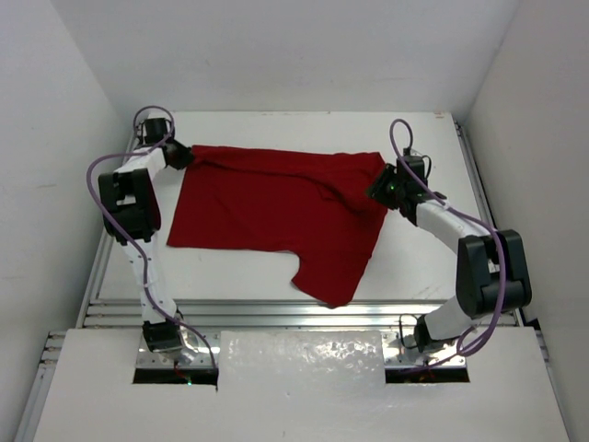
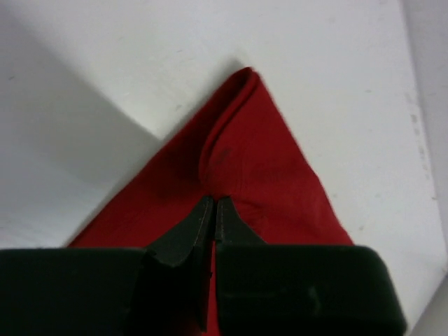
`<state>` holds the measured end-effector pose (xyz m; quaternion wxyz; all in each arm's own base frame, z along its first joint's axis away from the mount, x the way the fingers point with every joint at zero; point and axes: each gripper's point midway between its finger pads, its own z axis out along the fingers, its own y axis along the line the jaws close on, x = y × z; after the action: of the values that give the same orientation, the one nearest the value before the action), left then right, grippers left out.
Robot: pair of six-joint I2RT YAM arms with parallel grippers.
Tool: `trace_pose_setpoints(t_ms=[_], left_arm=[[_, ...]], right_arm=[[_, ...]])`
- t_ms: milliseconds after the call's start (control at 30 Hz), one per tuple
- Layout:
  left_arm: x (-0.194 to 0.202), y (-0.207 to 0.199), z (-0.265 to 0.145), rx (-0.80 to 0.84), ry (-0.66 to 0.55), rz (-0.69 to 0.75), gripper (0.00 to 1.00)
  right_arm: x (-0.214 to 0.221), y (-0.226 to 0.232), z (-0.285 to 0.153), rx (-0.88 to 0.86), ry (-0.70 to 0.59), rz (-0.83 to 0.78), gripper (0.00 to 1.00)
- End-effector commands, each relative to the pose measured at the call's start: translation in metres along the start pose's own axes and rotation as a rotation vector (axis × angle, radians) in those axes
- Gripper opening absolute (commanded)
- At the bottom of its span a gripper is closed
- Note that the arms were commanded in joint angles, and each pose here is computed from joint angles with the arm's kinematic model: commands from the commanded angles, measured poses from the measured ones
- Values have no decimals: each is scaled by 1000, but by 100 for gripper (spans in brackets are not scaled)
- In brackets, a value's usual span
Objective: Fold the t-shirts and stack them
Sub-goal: Fold the flattened tshirt in 1/3 of the way
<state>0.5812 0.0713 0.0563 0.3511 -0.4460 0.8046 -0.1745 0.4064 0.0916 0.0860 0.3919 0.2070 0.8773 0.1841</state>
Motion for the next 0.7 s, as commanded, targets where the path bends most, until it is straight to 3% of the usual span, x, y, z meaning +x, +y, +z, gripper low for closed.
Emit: trace_pose_setpoints(t_ms=[0, 33, 100, 133, 233, 267, 333, 400, 433, 633, 667], left_arm=[[-14, 9, -11, -81, -57, -12, 1], [-19, 18, -13, -128, -86, -18, 3], [-20, 23, -20, -157, -96, -27, 19], [-20, 25, -23, -171, -98, -26, 41], [-27, 23, -29, -182, -116, -26, 84], [-32, 19, -30, -170, -129, -6, 86], [-49, -3, -37, -121, -168, 30, 93], [-65, -25, -39, -51, -197, 75, 94], [-70, -33, -38, -25, -214, 105, 94], [-75, -50, -11, 71, -183, 192, 94], [-73, -52, -8, 85, -179, 202, 94]], right_arm=[[-15, 8, -14, -2, -40, 8, 45], [-16, 3, -14, 28, -35, 0, 51], [-27, 3, -15, 44, -43, 0, 61], [-32, -2, -11, 52, -36, 2, 66], [-56, -1, 7, 34, -40, -40, 69], [-79, 15, 13, -20, -78, -70, 69], [-75, 9, 46, -32, -8, -173, 69], [-95, 1, 62, 22, 9, -198, 69], [-83, -12, 81, 37, 65, -185, 69], [-113, -6, 126, -109, 65, -195, 68], [-128, 5, 130, -139, 50, -213, 63]])
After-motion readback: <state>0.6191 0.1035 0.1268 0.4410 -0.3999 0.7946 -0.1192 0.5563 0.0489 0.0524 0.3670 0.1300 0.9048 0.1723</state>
